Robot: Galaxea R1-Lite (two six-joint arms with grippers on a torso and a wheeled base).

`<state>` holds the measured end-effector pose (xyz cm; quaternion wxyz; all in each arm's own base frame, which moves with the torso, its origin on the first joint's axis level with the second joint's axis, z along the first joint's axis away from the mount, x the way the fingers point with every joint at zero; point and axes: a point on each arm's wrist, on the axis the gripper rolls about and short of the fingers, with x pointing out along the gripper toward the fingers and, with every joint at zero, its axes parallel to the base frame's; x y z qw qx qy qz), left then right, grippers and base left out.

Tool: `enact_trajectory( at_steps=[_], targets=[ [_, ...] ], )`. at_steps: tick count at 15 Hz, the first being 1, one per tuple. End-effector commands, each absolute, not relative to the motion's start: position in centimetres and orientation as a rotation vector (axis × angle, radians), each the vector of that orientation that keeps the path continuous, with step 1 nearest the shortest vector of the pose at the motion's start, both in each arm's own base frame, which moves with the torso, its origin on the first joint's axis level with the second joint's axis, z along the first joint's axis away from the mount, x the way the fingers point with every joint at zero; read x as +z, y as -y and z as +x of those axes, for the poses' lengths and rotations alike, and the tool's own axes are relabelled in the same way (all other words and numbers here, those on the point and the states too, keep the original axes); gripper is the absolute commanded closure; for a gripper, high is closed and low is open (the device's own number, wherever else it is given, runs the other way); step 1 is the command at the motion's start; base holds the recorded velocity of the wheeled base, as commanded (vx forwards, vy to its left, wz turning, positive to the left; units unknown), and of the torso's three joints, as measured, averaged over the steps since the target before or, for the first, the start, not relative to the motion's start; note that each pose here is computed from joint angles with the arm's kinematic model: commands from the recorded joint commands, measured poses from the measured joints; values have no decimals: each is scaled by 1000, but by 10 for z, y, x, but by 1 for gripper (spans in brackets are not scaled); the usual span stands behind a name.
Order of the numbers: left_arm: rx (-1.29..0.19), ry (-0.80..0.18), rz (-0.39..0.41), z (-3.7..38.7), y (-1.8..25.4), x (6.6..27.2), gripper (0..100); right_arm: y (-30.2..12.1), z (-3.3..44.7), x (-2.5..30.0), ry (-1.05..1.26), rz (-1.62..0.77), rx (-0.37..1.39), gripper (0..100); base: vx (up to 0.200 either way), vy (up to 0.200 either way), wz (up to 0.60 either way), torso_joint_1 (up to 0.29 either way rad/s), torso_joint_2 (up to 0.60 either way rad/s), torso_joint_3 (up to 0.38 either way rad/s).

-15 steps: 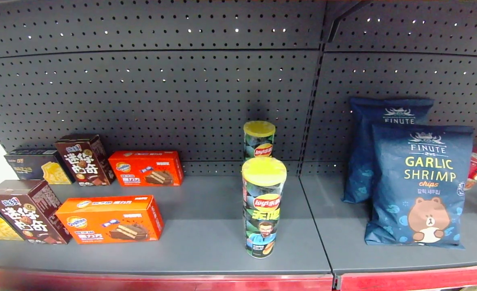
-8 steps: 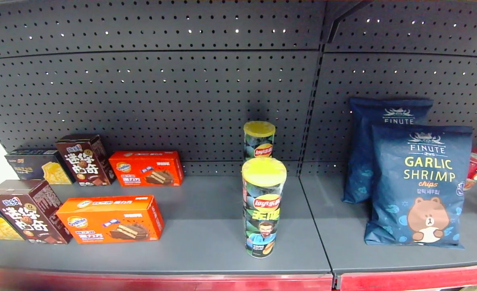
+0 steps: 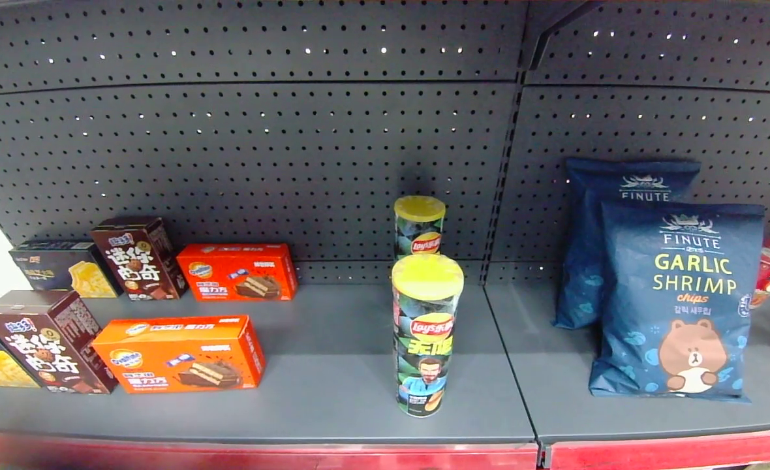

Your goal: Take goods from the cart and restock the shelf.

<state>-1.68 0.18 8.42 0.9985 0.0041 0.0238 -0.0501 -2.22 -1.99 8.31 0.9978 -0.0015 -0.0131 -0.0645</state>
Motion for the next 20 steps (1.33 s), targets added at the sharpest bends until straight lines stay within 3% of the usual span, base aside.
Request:
enact_trajectory(
  at_steps=[1, 20],
  targets=[
    [-100, -50, 6, -17, -2, 84, 0, 20, -22, 83, 24, -4, -126, 0, 0, 0, 0, 0, 0, 0],
    [-98, -50, 10, -17, -2, 84, 0, 19, -22, 82, 22, -12, -77, 0, 0, 0, -32, 0, 0, 1]
  ],
)
